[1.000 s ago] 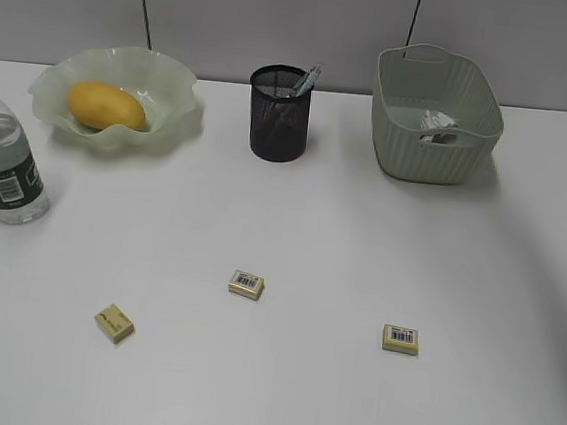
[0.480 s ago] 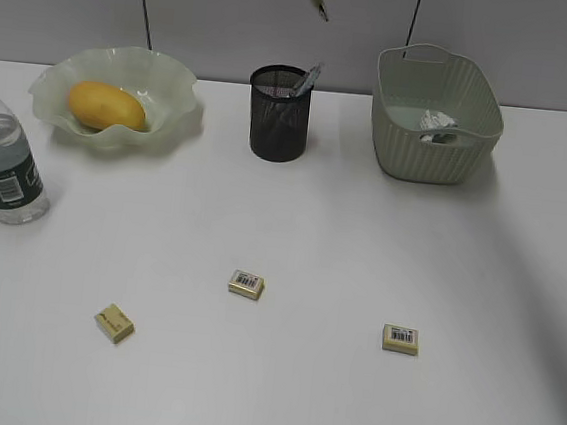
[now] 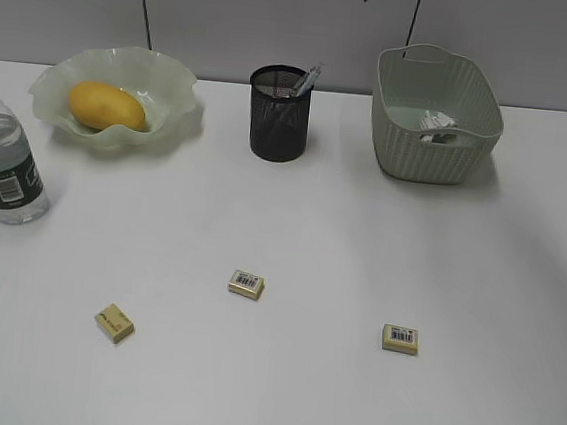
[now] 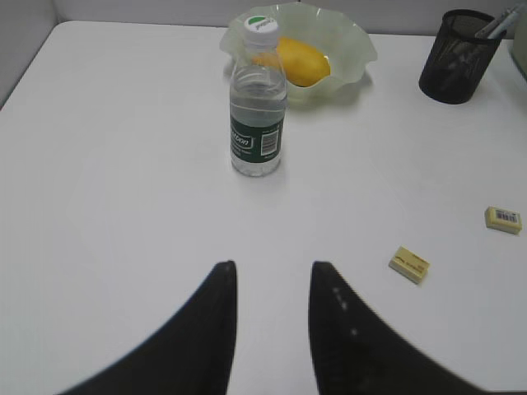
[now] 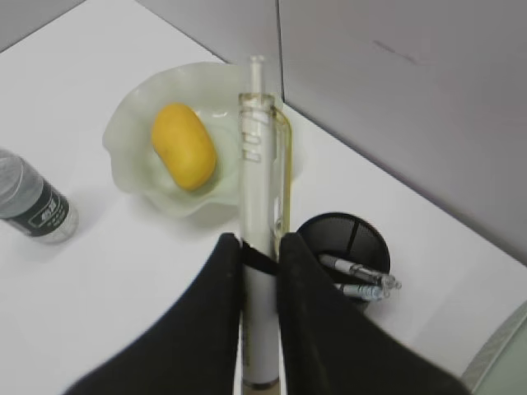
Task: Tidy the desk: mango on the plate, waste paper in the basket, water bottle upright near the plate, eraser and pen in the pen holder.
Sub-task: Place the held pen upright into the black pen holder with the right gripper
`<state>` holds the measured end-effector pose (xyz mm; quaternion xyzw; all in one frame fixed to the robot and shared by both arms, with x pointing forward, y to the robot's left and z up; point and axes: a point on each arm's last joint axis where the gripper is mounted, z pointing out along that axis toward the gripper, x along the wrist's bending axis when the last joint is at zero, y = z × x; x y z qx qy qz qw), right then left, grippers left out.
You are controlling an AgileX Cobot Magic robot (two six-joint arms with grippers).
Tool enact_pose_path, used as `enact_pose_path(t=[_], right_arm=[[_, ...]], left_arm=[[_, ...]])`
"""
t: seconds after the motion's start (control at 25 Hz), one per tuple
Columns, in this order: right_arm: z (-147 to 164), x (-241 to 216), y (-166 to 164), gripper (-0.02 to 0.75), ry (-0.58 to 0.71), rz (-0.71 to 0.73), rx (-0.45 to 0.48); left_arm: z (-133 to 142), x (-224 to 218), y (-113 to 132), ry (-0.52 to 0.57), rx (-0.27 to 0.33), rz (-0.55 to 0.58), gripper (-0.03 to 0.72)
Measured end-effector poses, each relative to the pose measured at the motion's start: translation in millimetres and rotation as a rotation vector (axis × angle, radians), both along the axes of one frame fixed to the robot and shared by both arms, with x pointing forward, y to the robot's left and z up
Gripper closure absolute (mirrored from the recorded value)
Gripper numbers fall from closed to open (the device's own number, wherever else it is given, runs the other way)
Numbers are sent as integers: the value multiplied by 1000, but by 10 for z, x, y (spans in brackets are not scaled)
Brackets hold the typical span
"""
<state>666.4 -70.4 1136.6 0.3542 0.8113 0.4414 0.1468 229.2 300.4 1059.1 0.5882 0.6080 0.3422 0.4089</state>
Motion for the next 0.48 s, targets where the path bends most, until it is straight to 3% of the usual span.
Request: enact_pose_path(t=[0.16, 0.48], right_arm=[[-78, -201, -116, 627, 15, -17, -29], [-475, -209, -264, 627, -215, -249, 62]], left_arm=[[0, 0, 0, 0, 0, 0, 455], [0, 0, 0, 0, 0, 0, 455]])
